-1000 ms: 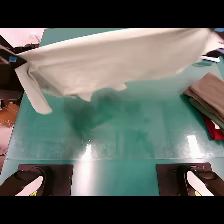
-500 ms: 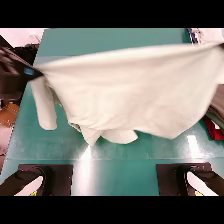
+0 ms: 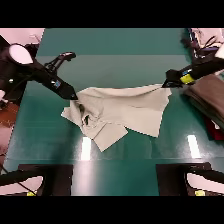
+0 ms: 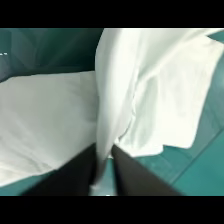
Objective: Fold the shirts.
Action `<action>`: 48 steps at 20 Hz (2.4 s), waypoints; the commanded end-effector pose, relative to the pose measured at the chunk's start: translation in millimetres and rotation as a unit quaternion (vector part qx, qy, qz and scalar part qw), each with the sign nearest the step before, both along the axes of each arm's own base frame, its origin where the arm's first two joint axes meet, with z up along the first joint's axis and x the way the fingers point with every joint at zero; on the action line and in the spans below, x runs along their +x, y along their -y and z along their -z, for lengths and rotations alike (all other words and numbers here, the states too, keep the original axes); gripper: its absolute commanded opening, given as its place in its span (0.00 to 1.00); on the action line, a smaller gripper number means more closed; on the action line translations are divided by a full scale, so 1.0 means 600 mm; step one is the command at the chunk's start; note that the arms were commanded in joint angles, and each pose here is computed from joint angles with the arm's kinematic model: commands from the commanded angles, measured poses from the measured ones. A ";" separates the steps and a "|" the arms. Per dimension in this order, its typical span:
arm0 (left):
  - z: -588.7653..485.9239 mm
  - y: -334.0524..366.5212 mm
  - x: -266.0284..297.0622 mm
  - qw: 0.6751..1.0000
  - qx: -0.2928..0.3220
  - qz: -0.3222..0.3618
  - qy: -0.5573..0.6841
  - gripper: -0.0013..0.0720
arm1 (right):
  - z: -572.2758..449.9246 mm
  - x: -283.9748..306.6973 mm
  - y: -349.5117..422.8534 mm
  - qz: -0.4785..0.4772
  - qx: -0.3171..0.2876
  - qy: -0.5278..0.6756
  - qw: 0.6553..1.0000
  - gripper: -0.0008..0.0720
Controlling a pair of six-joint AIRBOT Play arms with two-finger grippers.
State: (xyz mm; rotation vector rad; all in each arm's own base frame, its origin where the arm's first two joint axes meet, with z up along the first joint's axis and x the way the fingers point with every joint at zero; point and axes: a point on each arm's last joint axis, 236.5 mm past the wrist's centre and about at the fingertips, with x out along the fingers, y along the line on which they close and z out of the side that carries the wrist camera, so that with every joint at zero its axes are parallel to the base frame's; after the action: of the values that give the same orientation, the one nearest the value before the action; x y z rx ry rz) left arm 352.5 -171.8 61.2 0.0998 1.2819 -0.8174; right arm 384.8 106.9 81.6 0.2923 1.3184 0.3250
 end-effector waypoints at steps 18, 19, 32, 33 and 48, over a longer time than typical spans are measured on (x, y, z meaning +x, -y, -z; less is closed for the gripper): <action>0.133 -0.122 0.007 0.909 -0.208 -0.312 -0.183 0.79 | -0.104 0.042 0.059 0.044 -0.003 0.088 0.995 0.63; 0.140 -0.117 -0.001 0.905 -0.211 -0.315 -0.193 0.79 | -0.103 0.039 0.055 0.040 -0.003 0.085 0.996 0.63; 0.144 -0.111 0.012 0.888 -0.237 -0.343 -0.193 0.69 | -0.103 0.034 0.027 0.019 -0.002 0.086 0.996 0.63; 0.138 -0.110 0.022 0.884 -0.247 -0.351 -0.187 0.46 | -0.103 0.034 0.026 0.019 -0.002 0.085 0.996 0.63; -0.112 -0.175 0.109 0.956 -0.188 -0.221 0.042 0.05 | 0.047 -0.167 0.027 0.014 -0.005 -0.029 0.999 0.63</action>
State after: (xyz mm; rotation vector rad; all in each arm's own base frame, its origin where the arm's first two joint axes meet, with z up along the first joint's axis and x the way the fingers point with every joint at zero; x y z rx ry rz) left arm 424.0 -81.1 136.3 -0.5537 0.9493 -0.6853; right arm 308.6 90.6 75.1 0.2990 1.3395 0.2986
